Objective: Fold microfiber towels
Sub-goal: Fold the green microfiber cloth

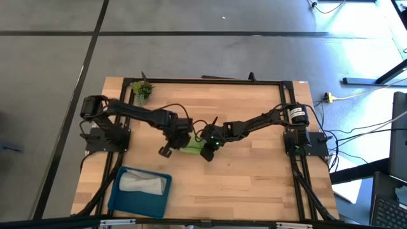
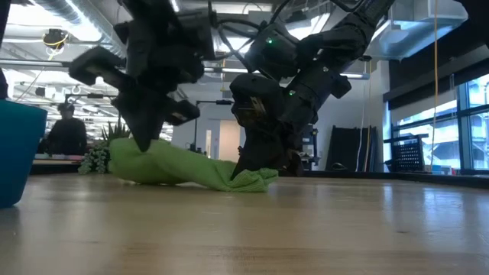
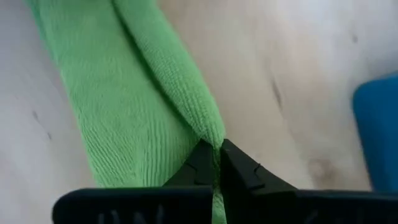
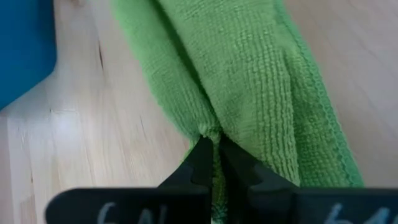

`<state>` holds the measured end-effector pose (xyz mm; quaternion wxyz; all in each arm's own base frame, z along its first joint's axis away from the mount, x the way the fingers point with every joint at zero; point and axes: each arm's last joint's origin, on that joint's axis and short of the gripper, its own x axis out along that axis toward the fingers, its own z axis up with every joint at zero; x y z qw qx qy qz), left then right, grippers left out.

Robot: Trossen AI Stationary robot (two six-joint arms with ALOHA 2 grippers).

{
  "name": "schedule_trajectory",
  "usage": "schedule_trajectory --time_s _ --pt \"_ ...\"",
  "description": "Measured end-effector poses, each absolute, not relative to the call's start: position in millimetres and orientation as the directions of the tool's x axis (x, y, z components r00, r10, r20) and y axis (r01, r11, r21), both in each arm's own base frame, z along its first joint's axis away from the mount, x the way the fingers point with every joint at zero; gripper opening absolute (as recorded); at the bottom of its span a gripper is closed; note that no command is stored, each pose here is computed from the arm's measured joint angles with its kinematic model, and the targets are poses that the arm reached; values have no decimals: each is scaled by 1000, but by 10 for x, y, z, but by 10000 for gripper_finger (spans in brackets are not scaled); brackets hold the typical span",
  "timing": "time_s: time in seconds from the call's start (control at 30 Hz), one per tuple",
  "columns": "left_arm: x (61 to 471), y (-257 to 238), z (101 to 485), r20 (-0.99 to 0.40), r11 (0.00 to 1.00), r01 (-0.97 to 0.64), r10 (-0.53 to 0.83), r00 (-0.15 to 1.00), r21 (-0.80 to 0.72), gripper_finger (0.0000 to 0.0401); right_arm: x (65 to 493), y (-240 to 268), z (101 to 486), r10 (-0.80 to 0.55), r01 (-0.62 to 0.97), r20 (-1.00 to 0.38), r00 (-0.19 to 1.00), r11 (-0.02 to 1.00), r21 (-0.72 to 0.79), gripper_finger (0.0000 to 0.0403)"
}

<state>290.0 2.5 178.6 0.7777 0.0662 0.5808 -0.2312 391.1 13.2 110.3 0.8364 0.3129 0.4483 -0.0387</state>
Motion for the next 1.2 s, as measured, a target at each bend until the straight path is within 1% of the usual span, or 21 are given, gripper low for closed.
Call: schedule_trajectory --time_s 0.1,0.2,0.33,0.43,0.63,0.83,1.0,1.2 --pt "2882 157 1765 -935 907 382 -275 223 -176 0 3911 131 1103 215 346 -774 595 801 488 13" --pt "2878 301 1765 -938 951 244 -249 243 -190 0 3912 132 1103 217 345 -774 595 801 490 13" --pt "2860 458 1766 -935 969 119 -241 260 -217 0 3912 128 1101 212 352 -775 595 799 488 13" --pt "2863 539 1717 -939 972 63 -235 252 -226 0 3912 122 1101 206 355 -776 596 799 485 13" --pt "2938 603 1563 -944 976 21 -216 250 -218 0 3910 124 1100 209 353 -777 594 800 485 13" --pt "2986 630 1419 -959 983 5 -182 219 -185 0 3909 127 1100 223 345 -775 592 799 493 13" --pt "3000 656 1321 -964 981 -8 -191 187 -196 0 3909 128 1100 226 342 -774 592 799 495 13" --pt "3000 655 1309 -960 978 16 -206 187 -207 0 3918 129 1108 231 333 -766 600 798 502 20"
